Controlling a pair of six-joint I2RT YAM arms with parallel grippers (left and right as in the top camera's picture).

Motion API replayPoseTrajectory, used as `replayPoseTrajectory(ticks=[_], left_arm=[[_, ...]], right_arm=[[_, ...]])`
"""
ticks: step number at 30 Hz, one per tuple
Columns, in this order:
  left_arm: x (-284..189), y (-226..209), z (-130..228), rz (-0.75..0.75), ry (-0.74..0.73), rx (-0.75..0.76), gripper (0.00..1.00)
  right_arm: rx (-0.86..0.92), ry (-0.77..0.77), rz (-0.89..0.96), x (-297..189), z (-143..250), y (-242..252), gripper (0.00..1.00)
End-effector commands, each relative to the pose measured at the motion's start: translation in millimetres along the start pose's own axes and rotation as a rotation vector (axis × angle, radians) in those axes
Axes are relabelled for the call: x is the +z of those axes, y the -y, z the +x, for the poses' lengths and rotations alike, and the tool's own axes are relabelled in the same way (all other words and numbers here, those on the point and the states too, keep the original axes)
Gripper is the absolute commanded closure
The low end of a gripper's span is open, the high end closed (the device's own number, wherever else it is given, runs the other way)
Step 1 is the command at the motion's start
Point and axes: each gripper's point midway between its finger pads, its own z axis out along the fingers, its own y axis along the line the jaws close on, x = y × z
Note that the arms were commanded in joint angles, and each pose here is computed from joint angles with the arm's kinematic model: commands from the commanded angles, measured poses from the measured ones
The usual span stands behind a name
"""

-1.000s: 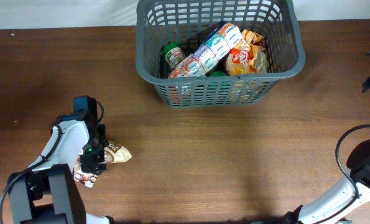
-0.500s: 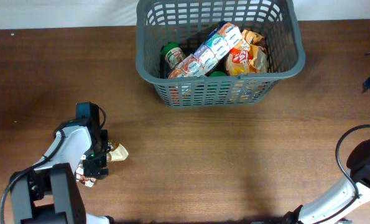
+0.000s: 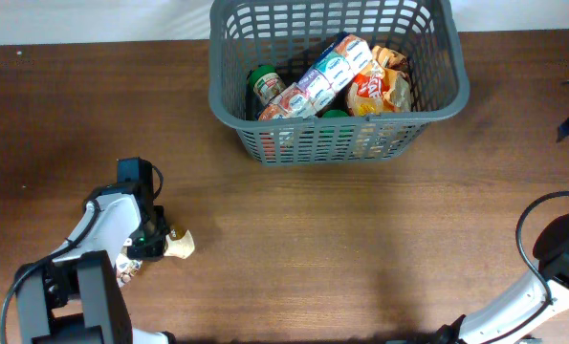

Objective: Pack container
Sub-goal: 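Lift the snack bag with the left gripper over the basket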

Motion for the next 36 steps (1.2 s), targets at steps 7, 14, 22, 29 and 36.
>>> replayPoseTrajectory(ticks=[7, 14, 22, 29, 36], left_arm=[[-6.6, 6.0, -1.6, 0.032, -0.002, 0.271, 0.98], [-69.7, 56.3, -14.1, 0.265, 0.085, 0.502, 0.98], [-285.5, 144.0, 19.2, 1.005, 0.399, 0.968, 0.98], [-467.3, 133.2, 117.9, 1.726, 0.501, 1.102, 0.98], [-510.5, 135.4, 187.0, 1.989, 0.501, 1.049, 0.98]], right_arm=[[0.011, 0.000, 0.002, -0.5, 0.7, 1.3, 0.01], [0.011, 0.000, 0.002, -0.5, 0.7, 1.3, 0.01], [0.011, 0.000, 0.002, -0.5, 0.7, 1.3, 0.01], [0.011, 0.000, 0.002, -0.5, 0.7, 1.3, 0.01], [0.011, 0.000, 0.002, -0.5, 0.7, 1.3, 0.01]])
